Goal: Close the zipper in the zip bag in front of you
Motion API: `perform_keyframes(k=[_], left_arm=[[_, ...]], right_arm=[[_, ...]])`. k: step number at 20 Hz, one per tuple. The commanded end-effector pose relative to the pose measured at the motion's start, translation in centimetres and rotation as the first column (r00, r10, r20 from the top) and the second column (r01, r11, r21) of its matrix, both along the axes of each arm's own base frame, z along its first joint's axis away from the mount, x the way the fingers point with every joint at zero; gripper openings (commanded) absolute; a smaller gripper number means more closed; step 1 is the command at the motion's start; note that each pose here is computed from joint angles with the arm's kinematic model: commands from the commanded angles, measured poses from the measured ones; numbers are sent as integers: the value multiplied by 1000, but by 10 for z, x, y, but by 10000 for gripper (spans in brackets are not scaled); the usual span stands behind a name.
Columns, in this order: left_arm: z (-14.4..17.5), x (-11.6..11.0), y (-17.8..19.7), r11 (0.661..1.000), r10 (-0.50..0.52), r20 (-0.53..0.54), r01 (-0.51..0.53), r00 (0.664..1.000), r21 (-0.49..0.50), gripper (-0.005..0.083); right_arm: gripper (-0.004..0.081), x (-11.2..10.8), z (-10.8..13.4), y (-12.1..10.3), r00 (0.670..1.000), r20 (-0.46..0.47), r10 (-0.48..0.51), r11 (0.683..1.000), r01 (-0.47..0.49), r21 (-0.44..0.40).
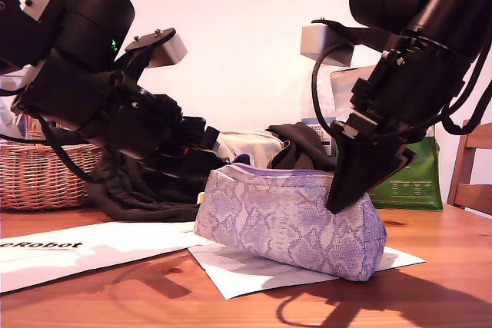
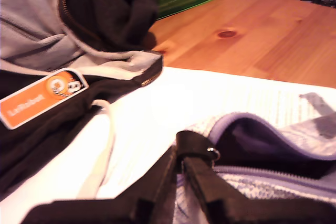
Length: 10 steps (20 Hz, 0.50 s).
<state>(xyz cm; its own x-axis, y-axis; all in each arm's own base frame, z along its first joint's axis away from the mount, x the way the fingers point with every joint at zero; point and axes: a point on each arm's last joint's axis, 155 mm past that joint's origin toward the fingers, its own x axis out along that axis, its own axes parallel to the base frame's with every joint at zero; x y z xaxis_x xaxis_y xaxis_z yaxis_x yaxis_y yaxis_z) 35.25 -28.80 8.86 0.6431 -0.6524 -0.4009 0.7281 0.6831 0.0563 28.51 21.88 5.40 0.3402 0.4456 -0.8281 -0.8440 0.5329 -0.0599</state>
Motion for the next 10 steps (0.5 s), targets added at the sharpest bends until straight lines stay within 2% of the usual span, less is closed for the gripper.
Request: perform_keyframes(k=[1, 5, 10], left_arm=[[13, -5, -9, 1000, -21, 26, 21, 999, -15, -19], [23, -1, 5, 999, 35, 33, -35, 999, 5, -19], [59, -2, 15, 998, 61, 89, -58, 994, -28, -19]], right_arm=[[-11, -5, -7, 0, 1000, -29, 1, 1000, -1, -7], [-11, -8, -10, -4, 999, -51, -18, 1000, 17, -22], [-11, -13, -13, -7, 997, -73, -22, 999, 19, -33]])
